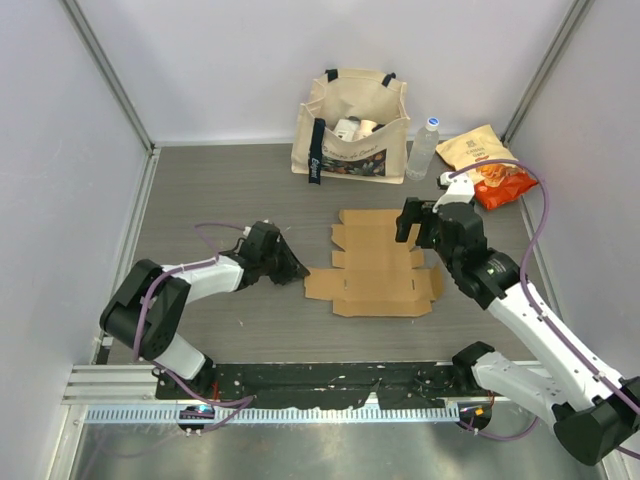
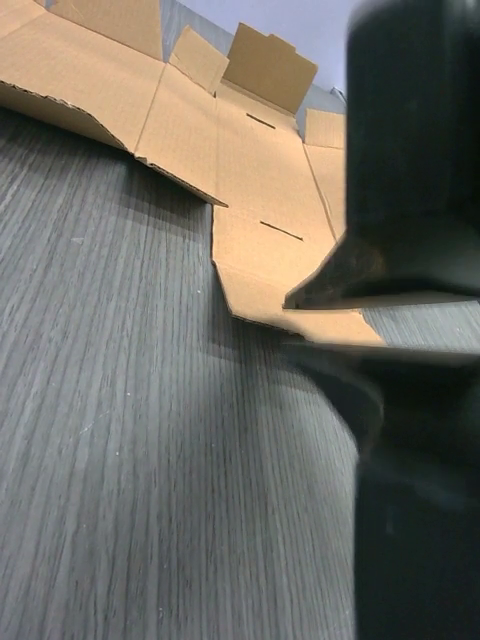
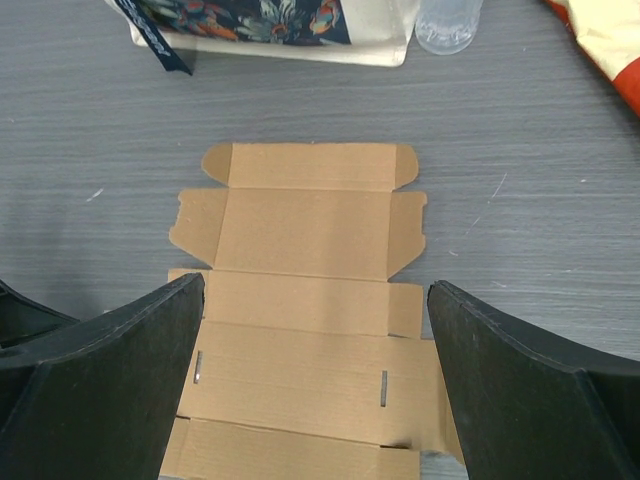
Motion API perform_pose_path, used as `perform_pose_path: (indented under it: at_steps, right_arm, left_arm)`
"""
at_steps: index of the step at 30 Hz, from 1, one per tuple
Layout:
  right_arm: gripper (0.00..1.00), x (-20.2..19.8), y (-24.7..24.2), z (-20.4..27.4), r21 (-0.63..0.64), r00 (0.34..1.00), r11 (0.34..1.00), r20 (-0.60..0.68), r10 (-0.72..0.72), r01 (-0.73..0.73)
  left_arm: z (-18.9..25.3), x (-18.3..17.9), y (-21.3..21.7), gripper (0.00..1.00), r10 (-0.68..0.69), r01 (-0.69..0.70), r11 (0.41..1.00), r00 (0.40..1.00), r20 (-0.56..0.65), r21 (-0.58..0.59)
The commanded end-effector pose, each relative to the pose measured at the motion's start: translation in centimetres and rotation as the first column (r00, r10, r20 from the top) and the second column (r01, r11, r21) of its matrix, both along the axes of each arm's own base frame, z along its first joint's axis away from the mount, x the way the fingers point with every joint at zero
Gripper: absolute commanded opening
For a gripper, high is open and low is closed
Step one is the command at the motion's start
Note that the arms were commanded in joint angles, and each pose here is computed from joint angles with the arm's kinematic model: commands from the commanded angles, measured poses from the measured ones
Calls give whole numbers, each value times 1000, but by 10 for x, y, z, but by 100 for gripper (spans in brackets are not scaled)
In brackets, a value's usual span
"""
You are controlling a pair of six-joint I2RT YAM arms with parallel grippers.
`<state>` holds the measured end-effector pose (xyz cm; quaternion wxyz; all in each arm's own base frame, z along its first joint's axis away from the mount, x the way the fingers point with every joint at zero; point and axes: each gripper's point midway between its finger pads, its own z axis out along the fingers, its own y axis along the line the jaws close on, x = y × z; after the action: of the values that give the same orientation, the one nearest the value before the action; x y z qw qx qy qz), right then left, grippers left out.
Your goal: Fold the paper box
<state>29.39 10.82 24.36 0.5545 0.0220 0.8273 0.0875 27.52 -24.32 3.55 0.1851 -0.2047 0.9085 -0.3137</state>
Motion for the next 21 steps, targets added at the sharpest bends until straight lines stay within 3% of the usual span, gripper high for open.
perform_pose_path:
  at_steps: [1, 2, 3, 9, 10, 12, 16, 17, 18, 21]
  right_arm:
    - [99, 9, 11, -10, 4, 1000, 1000, -15, 27, -27]
    - [99, 10, 12, -16, -3, 999, 1000, -33, 23, -23]
    - [99, 13, 14, -24, -7, 998, 1000, -55, 18, -18]
    - [99, 27, -4, -82, 45, 959, 994, -269, -86, 102]
    - [99, 34, -33, -91, 90, 936, 973, -306, -176, 212]
    - [98, 30, -43, -114, 173, 901, 952, -401, -166, 252]
    - [97, 19, -70, -133, 201, 857, 911, -457, -237, 360]
    - [96, 12, -72, -141, 188, 841, 906, -479, -252, 379]
    - [96, 9, -74, -142, 183, 837, 903, -481, -262, 388]
    - [93, -9, -76, -157, 169, 807, 895, -524, -272, 412]
  left_arm:
    - [21, 10, -9, 9, -22, 26, 999, 997, 78, -40]
    - [25, 13, -10, 1, -25, 29, 999, 996, 89, -38]
    - [24, 12, -8, 0, -23, 25, 999, 996, 83, -23]
    - [40, 22, 5, 0, -16, 7, 998, 988, 150, 60]
    - [46, 25, 6, 0, -25, 11, 997, 984, 174, 77]
    - [52, 28, 13, 0, -15, -6, 994, 982, 189, 109]
    - [74, 41, 10, 1, -71, 43, 988, 979, 192, 147]
    - [75, 39, 13, 7, -90, 59, 984, 980, 178, 170]
    - [82, 43, 15, 24, -84, 54, 986, 978, 191, 159]
    - [107, 45, 15, 49, -72, 45, 994, 957, 280, 102]
